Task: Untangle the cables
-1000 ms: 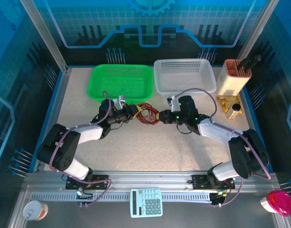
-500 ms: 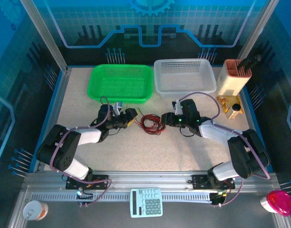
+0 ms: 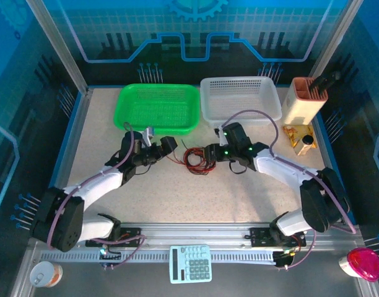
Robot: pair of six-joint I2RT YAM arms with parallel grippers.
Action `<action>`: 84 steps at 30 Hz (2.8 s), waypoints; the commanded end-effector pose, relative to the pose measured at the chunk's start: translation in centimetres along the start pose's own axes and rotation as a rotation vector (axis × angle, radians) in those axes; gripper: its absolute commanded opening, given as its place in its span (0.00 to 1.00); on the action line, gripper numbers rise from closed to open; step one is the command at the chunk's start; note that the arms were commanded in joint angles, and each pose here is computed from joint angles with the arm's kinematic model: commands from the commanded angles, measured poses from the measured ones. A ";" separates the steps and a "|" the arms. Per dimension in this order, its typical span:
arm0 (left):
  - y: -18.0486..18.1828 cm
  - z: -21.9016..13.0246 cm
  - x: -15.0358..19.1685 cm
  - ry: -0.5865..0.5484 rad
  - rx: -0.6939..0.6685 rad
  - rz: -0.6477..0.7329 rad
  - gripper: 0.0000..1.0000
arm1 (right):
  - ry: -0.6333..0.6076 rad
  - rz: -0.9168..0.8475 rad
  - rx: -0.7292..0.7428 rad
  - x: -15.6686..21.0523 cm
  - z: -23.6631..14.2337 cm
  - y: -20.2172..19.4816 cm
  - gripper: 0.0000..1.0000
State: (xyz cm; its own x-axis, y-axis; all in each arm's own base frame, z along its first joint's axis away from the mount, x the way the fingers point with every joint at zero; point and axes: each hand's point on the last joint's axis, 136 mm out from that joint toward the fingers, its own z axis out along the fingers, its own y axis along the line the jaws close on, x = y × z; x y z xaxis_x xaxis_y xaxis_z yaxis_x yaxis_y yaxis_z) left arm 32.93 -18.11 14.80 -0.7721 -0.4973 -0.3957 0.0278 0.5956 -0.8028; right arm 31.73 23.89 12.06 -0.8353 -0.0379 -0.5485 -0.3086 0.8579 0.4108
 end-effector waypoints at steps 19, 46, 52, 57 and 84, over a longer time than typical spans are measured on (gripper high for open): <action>5.9 -6.1 -2.2 -0.156 -0.427 -0.057 0.99 | 0.254 -0.258 0.090 3.0 6.0 4.3 0.43; 9.3 -4.0 -1.2 0.019 -0.585 -0.084 0.99 | 0.296 -0.311 0.074 5.3 7.7 5.8 0.00; 8.8 -2.1 -0.2 0.073 -0.572 -0.072 0.99 | 0.251 -0.275 0.051 5.7 5.7 5.8 0.00; 8.4 -0.6 1.1 0.112 -0.596 -0.036 0.95 | 0.243 -0.261 0.039 5.5 5.8 6.0 0.00; 10.8 3.3 -1.5 0.115 -0.922 0.165 0.57 | 0.118 -0.229 0.072 2.8 1.5 4.3 0.58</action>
State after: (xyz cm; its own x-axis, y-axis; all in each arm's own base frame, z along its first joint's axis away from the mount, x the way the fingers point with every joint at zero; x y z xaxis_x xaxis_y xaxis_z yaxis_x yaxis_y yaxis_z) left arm 36.37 -13.35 5.22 -0.8581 -0.3478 -0.3777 -0.3353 0.9367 -0.1008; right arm 28.62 29.43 11.02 -0.7970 -0.3055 -0.5209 -0.4810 0.8427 0.2417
